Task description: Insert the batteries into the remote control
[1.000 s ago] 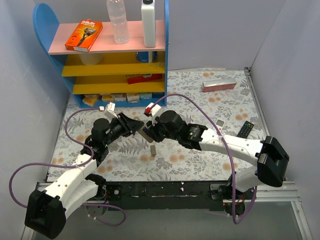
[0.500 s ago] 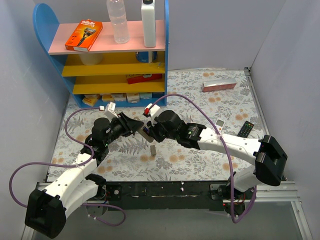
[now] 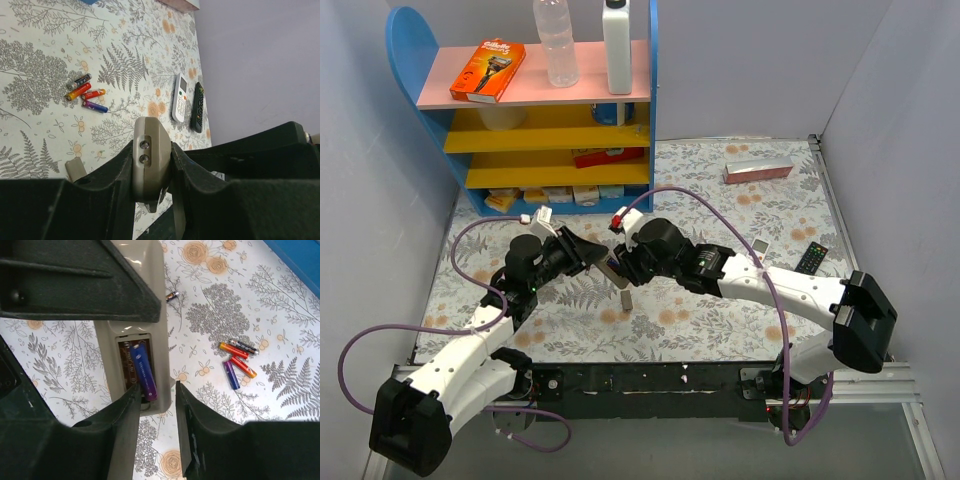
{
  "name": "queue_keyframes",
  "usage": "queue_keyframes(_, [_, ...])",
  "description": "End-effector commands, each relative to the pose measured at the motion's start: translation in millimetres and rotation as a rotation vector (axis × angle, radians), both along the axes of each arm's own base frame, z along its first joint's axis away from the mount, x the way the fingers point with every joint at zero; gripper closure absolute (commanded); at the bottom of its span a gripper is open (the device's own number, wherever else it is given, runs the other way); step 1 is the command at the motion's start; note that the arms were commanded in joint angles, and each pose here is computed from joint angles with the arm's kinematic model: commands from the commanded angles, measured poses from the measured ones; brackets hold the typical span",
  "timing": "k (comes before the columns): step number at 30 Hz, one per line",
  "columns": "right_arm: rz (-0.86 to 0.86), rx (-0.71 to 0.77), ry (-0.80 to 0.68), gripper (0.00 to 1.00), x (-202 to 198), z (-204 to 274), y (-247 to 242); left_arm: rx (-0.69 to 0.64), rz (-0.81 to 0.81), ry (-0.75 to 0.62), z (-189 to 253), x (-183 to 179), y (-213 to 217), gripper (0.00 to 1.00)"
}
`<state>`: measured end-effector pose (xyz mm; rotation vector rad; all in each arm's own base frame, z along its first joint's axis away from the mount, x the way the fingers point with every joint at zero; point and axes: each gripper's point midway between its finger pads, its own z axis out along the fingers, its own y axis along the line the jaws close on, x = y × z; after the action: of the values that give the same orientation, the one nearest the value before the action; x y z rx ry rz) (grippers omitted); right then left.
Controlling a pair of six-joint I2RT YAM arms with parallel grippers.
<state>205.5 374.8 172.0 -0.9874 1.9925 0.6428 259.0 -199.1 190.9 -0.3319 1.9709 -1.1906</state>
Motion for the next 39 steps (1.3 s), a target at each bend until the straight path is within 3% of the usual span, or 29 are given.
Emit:
queue_keyframes(1, [-0.045,0.062,0.001,0.59,2.9,34.3,-7.5,-0.049,-0.017,-0.034,29.1,1.7,-6.4,1.0])
queue_keyframes(8, [-0.058,0.172,0.055,0.58,0.4,56.4,-6.3,-0.052,-0.024,-0.025,26.5,0.0,-7.1,1.0])
queue_keyframes(18, [-0.01,0.15,0.064,0.6,-4.8,42.7,-4.5,-0.057,-0.048,-0.041,25.7,-4.2,-9.0,1.0])
queue_keyframes(19, [-0.03,0.117,0.059,0.6,-0.1,36.6,-11.4,-0.045,-0.027,-0.044,23.2,-1.3,-6.2,1.0])
queue_keyframes(24, [-0.153,-0.005,0.138,0.4,16.3,-1.4,-55.9,0.042,0.022,-0.008,-14.0,5.6,3.3,1.0])
queue_keyframes(30, [-0.413,-0.122,0.324,0.18,26.9,-55.5,-134.4,0.041,0.037,0.023,-30.3,-3.5,8.9,1.0])
queue_keyframes(39, [-0.549,-0.322,0.424,0.25,42.1,-107.0,-193.1,0.039,0.001,0.041,-43.2,-22.9,10.4,1.0])
